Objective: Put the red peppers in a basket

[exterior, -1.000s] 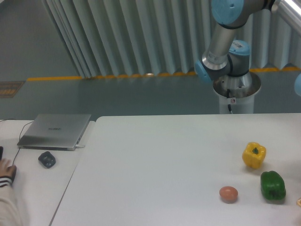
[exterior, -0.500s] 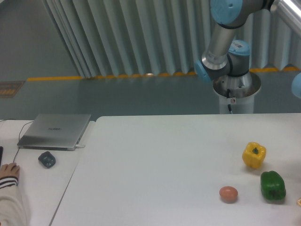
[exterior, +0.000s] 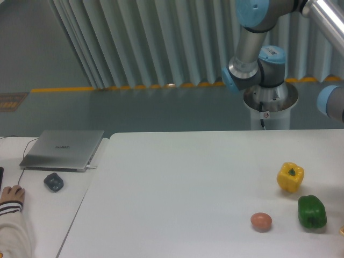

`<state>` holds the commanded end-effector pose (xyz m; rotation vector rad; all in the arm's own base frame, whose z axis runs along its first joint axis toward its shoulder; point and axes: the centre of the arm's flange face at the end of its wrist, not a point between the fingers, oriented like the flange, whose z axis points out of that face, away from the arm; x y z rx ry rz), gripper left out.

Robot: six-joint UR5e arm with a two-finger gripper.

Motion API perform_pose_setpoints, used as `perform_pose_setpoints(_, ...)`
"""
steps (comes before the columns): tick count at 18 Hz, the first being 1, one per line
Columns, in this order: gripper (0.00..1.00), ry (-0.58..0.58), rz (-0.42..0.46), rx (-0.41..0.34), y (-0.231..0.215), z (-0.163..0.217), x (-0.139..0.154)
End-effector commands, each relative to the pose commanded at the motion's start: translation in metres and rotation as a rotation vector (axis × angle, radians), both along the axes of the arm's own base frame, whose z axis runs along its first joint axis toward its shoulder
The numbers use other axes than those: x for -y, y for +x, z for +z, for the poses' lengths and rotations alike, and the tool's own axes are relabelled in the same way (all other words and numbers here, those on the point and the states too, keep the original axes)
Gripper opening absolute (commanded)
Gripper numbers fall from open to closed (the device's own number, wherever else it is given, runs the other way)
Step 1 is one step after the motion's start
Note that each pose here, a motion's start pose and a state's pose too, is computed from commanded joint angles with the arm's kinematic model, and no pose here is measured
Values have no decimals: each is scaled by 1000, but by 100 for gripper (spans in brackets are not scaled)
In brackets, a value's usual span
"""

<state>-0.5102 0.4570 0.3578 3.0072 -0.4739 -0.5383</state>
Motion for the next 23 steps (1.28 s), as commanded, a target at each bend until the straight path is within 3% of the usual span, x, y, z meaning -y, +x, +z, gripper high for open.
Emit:
perform_pose_setpoints(5, 100, 0, 44, 160, 53, 2, -28)
perform_pose_setpoints(7, 100, 45, 45, 265, 71, 10, -29)
perform_pose_setpoints(9, 100, 96, 56, 322, 83, 21, -30)
perform_pose_setpoints(12, 100, 51, 35, 393, 110, 24, -35)
perform_pose_setpoints(19, 100, -12, -63, 437, 154, 31, -50)
perform_pose_setpoints(23, 100, -62, -193, 457, 160, 21, -32)
